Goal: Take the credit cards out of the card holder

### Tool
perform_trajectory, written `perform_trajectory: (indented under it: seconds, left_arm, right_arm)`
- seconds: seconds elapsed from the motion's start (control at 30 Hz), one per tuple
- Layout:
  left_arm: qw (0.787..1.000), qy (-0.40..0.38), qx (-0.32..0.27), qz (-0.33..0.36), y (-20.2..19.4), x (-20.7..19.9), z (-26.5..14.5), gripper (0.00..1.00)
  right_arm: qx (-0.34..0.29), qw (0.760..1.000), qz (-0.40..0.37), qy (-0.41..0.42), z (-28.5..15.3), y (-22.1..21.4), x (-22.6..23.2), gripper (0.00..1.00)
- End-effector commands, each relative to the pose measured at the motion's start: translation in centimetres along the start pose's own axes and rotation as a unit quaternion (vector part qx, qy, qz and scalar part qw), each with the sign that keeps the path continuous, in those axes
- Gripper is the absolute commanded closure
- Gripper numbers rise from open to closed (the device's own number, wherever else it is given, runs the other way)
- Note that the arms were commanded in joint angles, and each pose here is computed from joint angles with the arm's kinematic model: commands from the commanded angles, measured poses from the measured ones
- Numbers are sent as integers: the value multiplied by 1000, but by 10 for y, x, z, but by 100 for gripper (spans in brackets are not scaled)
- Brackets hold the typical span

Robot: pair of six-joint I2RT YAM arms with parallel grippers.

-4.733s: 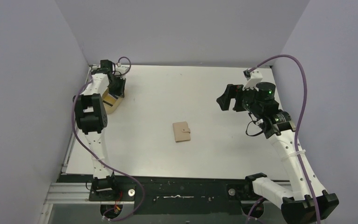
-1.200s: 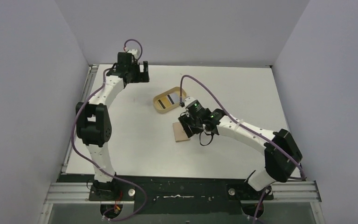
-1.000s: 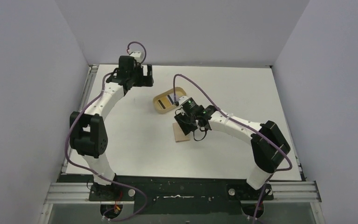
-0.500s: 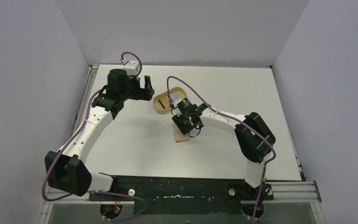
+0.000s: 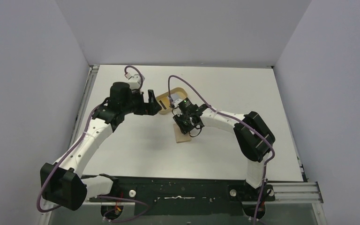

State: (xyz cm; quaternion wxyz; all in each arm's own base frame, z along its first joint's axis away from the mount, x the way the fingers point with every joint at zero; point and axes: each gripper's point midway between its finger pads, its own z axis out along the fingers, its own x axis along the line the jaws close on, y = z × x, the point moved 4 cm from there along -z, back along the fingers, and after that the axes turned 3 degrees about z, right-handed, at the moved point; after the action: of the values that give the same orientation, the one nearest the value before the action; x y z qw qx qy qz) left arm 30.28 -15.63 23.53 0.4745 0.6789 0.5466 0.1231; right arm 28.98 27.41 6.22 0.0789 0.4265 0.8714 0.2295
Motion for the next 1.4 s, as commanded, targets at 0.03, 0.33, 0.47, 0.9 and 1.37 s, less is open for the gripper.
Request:
perform_trajectory:
  seconds: [0.03,0.33,0.47,0.9,1.37]
  left_arm:
    - [998,-37,25,-49,-26,-16,-13,3]
    - [985,-27,89,-143,-95,-23,11,3]
    - [985,-5,81,-154,-111,-22,40,3]
    - [964,-139,-5,-227,-82,-55,92,6]
    - [928,-212,-32,-304,-67,-66,91,49]
  right_arm:
    - [-10,1000,8,11,8,3,0,75]
    - [-36,998,32,30,-6,3,-7,100]
    - [-83,990,71,91,-29,14,-7,100]
    - [-183,952,83,231,-103,53,9,100]
    - [-214,934,94,269,-120,69,14,100]
